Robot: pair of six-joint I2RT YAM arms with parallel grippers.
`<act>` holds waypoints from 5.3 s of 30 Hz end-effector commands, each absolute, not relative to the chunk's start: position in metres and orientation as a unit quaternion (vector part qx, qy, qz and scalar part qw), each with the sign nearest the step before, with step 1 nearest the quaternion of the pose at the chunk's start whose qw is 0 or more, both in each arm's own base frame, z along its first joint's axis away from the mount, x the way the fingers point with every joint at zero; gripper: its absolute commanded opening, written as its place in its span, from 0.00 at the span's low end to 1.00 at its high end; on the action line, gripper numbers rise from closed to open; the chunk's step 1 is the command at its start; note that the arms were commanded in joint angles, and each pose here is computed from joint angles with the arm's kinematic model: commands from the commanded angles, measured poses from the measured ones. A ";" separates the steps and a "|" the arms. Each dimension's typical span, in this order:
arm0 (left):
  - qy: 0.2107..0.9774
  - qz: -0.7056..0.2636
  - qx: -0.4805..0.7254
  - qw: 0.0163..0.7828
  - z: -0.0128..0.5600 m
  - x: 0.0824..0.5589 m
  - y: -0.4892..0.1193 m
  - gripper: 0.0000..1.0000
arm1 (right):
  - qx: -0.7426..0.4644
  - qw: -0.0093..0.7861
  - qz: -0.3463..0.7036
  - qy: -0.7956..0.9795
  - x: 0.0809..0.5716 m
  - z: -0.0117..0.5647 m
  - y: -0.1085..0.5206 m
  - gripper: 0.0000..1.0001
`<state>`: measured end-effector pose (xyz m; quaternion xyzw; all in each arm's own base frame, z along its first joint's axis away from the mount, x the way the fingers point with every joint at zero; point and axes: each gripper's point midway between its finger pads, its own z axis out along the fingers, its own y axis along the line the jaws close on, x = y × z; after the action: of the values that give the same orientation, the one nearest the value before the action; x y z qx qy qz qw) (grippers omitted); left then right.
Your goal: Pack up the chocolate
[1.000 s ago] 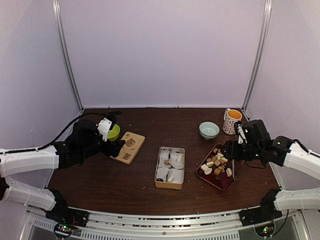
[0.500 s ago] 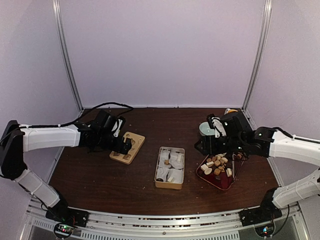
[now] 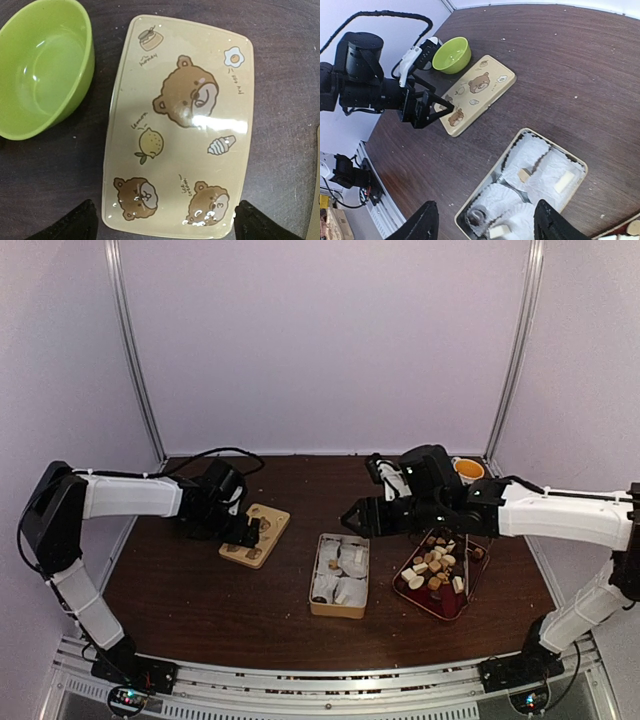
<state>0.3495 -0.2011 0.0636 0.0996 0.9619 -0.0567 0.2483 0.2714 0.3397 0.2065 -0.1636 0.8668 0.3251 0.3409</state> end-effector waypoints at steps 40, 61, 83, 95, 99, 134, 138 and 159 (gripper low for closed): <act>0.943 -0.283 0.103 0.139 0.032 0.232 -0.250 0.81 | -0.045 0.260 0.358 0.896 0.295 0.157 0.449 0.50; 0.931 -0.263 0.032 0.250 0.061 0.313 -0.222 0.77 | 0.033 0.267 0.254 0.929 0.335 0.111 0.484 0.17; 0.924 -0.303 0.012 0.233 0.040 0.323 -0.243 0.72 | 0.100 0.262 0.077 0.957 0.354 0.053 0.433 0.00; 0.920 -0.322 0.022 0.221 0.037 0.320 -0.255 0.71 | 0.090 0.197 0.120 0.969 0.347 0.029 0.465 0.00; 0.918 -0.330 0.025 0.217 0.037 0.318 -0.258 0.71 | 0.055 0.175 0.182 0.966 0.337 0.033 0.487 0.00; 0.933 -0.292 0.019 0.208 0.051 0.207 -0.207 0.75 | -0.030 0.211 0.259 0.942 0.226 0.080 0.462 0.20; 0.929 -0.297 0.022 0.218 0.056 0.219 -0.210 0.72 | -0.027 0.232 0.275 0.933 0.235 0.094 0.466 0.50; 0.926 -0.319 0.042 0.198 0.036 0.254 -0.237 0.66 | 0.026 0.212 0.188 0.959 0.266 0.055 0.475 0.54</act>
<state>0.2468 -0.2312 0.0334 0.0325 0.9312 -0.3095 0.1896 0.2573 0.4873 0.0543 0.0092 0.9567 0.2157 0.1953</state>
